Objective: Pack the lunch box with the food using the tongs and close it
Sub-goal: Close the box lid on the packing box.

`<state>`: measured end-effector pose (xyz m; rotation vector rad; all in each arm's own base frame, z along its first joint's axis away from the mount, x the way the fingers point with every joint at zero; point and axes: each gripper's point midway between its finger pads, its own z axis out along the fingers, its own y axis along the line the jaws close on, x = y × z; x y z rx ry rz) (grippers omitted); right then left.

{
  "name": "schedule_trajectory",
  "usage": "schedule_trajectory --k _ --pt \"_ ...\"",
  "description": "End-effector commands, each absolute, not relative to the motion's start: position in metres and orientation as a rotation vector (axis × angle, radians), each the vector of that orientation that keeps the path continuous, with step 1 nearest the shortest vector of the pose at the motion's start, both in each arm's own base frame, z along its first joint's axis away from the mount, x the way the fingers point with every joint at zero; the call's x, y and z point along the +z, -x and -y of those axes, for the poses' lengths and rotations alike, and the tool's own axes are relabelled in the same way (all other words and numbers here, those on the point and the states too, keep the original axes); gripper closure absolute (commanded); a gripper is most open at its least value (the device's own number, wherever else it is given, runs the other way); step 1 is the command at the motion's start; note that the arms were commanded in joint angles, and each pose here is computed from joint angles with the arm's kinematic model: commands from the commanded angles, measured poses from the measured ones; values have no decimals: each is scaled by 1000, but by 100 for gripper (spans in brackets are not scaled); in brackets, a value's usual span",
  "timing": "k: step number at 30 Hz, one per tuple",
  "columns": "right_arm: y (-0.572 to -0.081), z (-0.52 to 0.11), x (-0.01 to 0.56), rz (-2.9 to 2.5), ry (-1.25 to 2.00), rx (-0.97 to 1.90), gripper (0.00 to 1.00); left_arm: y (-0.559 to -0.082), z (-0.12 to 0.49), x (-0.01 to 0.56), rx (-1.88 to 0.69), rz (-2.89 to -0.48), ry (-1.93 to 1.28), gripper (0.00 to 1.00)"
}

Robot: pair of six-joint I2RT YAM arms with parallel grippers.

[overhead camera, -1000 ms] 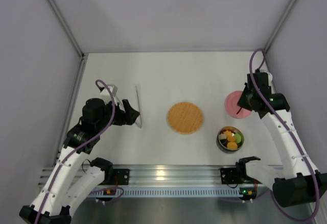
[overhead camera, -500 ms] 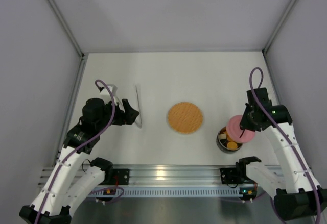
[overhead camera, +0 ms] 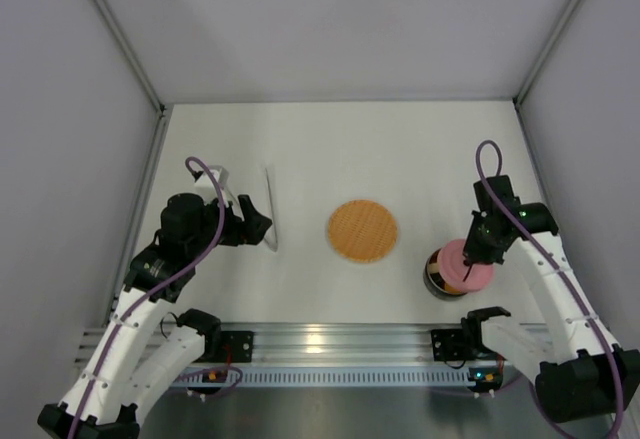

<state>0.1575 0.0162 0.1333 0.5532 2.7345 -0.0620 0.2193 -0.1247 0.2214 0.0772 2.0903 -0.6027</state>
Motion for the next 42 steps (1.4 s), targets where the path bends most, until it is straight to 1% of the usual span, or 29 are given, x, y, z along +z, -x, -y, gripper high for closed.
schedule_trajectory --k 1,14,27,42 --pt "-163 -17 131 -2712 -584 -38 100 -221 124 225 -594 -2071 -77 13" --pt "-168 -32 119 -2721 -561 14 100 -220 124 225 -597 -2070 -79 13" --pt "-182 -37 117 -2676 -548 -58 100 -220 125 225 -602 -2070 -82 13" --pt "-179 -45 97 -2713 -527 -77 100 -221 126 223 -599 -2079 -85 13"
